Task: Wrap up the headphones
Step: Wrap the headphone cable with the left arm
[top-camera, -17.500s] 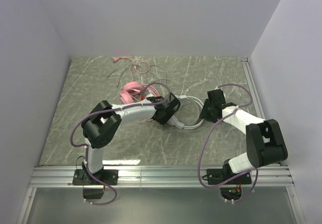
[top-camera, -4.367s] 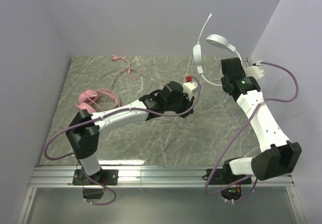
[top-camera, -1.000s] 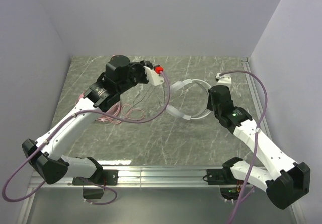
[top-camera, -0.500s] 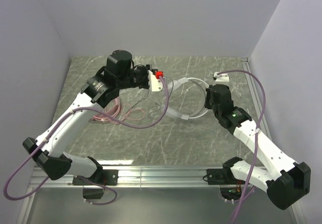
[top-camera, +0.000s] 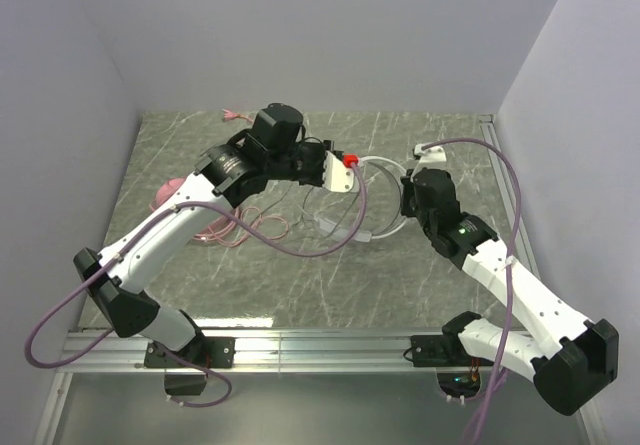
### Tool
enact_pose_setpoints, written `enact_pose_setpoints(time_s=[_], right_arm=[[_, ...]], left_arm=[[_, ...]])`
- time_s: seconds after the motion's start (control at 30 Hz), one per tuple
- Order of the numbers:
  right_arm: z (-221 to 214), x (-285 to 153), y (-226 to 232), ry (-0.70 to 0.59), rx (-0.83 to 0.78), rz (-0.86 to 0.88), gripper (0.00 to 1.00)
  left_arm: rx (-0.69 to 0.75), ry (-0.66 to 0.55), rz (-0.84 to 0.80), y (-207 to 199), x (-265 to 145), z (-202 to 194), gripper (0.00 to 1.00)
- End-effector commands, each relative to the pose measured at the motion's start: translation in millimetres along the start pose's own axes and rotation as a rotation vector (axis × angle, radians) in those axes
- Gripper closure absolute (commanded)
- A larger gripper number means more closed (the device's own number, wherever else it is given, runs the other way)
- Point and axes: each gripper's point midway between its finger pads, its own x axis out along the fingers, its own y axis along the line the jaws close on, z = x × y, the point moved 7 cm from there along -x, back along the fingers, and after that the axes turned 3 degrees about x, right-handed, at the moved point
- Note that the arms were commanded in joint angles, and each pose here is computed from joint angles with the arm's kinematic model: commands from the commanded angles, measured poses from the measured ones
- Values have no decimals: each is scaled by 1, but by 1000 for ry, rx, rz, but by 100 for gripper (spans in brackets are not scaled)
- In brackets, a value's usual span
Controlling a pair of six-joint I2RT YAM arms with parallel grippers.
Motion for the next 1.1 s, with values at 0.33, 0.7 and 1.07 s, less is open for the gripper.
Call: enact_pose_setpoints(time_s=[0.33, 0.7, 1.07], right_arm=[[21, -15, 30, -131, 0, 177, 100], [31, -39, 40, -240, 26, 346, 100], [54, -61, 43, -355, 135, 432, 100]], left_arm=[[65, 65, 164, 44, 1, -4, 99], [-47, -123, 135, 51, 10, -16, 99], [-243, -261, 70, 17, 21, -19, 93]])
